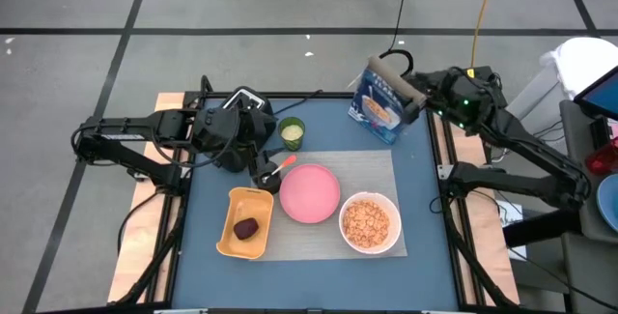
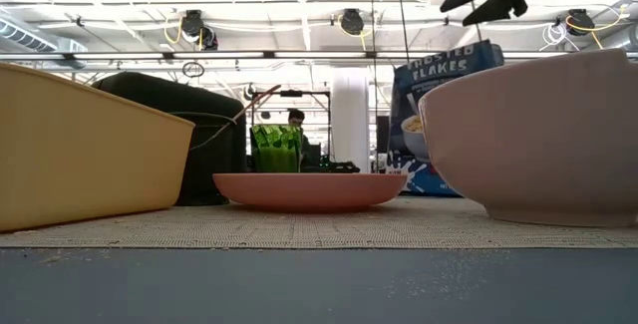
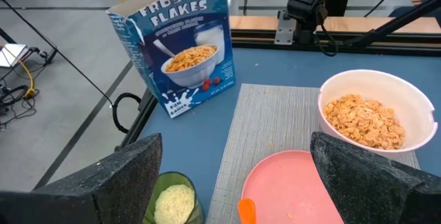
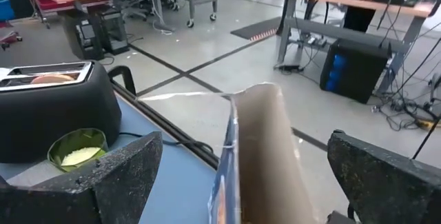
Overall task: Arrange a breakfast setting
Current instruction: Put the bagel on the pink plate
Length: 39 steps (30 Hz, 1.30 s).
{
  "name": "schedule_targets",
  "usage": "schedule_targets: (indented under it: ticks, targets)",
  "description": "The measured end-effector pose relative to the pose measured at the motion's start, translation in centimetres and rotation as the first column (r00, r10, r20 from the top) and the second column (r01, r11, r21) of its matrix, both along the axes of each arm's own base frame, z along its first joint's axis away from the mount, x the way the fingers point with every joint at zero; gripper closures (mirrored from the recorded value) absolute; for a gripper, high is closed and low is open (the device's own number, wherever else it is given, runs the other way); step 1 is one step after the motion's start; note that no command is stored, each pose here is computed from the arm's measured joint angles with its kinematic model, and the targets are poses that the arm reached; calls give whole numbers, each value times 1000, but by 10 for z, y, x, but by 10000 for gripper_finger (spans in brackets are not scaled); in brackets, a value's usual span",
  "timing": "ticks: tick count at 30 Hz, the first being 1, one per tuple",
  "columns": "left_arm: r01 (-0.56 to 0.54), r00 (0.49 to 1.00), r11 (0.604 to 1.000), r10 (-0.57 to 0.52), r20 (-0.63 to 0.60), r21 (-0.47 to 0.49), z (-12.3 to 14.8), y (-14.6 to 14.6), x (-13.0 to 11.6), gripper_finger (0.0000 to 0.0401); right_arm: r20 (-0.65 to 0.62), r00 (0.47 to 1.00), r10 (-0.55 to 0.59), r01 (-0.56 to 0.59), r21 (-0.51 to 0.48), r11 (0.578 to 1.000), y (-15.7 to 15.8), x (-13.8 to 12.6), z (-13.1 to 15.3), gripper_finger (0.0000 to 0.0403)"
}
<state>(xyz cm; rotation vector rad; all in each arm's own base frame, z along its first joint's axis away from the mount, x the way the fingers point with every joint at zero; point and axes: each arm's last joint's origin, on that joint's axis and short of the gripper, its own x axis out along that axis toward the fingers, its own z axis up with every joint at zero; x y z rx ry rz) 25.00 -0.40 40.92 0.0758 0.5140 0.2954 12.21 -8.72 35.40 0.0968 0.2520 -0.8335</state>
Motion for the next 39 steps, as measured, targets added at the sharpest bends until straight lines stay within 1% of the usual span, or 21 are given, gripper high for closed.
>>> schedule_targets:
  ticks: [13,15,18,21,23,26,29,31,35,39]
  targets:
    - [0,1000,1000,0,3,0,0,0,1,29,15,1000,18,-18,-8,1000,3,-3,2,5]
    - [-2,1000,1000,2,-2,-3,-1,0,2,29,23,998,66,-66,3,998,4,-2,2,5]
    - [-11,1000,1000,11,3,-15,-2,0,4,29,51,981,185,-186,22,982,7,0,3,5]
    - [-69,997,998,69,20,1,-2,3,7,29,96,943,319,-324,41,945,10,3,5,5]
    - [-137,990,990,137,30,7,-2,6,6,29,115,911,397,-404,46,914,14,5,5,5]
    - [-242,968,970,242,59,-10,-1,14,5,30,141,872,469,-480,58,875,19,8,6,5]
    - [-328,940,943,331,79,-49,-1,25,4,41,153,850,504,-519,79,851,25,12,5,5]
    - [-375,920,923,381,89,-82,-1,34,3,55,159,834,528,-545,86,834,28,16,3,5]
    - [-469,875,876,478,72,-113,-3,55,-2,93,157,798,583,-599,90,796,36,24,-6,5]
    - [-556,827,824,561,24,-113,-8,75,-10,130,159,759,632,-648,86,757,43,32,-20,5]
